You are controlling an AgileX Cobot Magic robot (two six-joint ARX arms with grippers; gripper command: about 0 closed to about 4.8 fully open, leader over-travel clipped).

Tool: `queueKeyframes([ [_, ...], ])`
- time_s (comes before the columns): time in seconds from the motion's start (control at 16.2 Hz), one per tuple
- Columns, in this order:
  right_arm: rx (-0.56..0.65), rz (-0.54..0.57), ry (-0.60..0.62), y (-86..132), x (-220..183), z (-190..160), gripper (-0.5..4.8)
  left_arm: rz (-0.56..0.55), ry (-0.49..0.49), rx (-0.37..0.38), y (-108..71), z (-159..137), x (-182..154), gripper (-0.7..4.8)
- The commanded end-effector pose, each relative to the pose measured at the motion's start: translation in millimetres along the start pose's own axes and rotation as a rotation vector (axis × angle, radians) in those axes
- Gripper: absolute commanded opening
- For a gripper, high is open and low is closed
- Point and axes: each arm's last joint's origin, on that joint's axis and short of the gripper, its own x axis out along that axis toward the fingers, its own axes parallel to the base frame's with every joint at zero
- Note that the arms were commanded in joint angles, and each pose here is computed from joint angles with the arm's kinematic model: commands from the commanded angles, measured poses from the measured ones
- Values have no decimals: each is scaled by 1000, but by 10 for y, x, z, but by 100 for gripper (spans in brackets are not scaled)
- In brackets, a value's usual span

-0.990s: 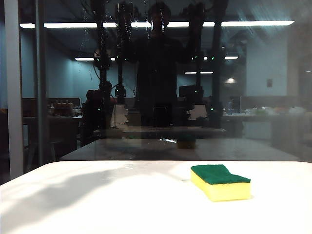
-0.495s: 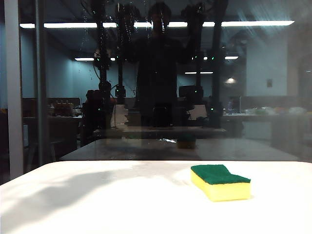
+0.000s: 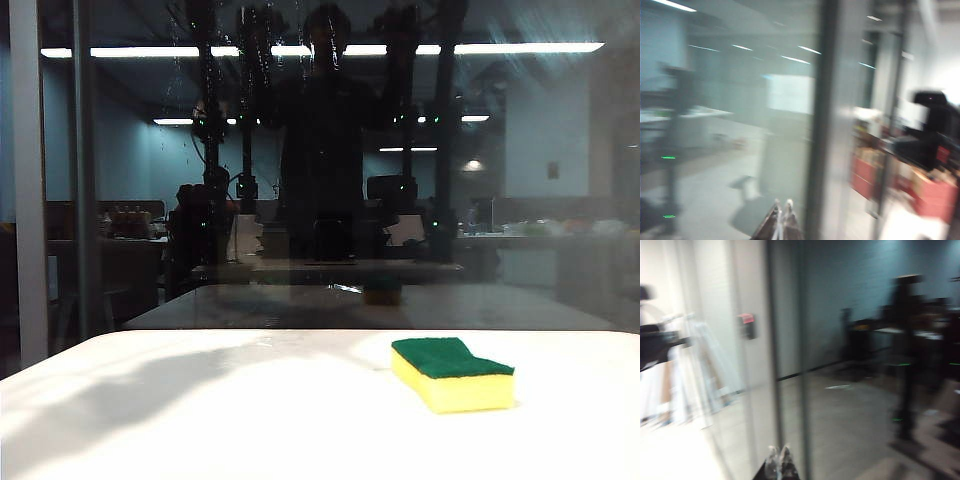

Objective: Reach upward to find where there is water on the glass, pick up the sponge from the table, dry the water, and finally place the sponge back on the table.

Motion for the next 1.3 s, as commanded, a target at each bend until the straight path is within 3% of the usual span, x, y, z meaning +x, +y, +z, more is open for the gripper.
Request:
queueKeyframes([
  [0.06, -6, -143, -42, -18, -20, 30, -6, 155, -26, 70, 25, 5, -23, -6],
  [0.43, -12, -448, -69, -108, -47, 9, -6, 610, 13, 216, 170, -69, -76, -6],
  [0.74, -55, -757, -73, -183, -100, -8, -5, 893, 45, 384, 225, -49, -132, -6],
  [0.87, -107, -829, -51, -199, -114, -15, -6, 993, 57, 411, 242, -47, -155, -6],
  [1.05, -110, -828, -52, -199, -113, -13, -6, 985, 68, 426, 241, -49, -153, -6],
  [1.3, -116, -826, -63, -182, -124, 3, -5, 839, 105, 404, 221, -91, -125, -5],
])
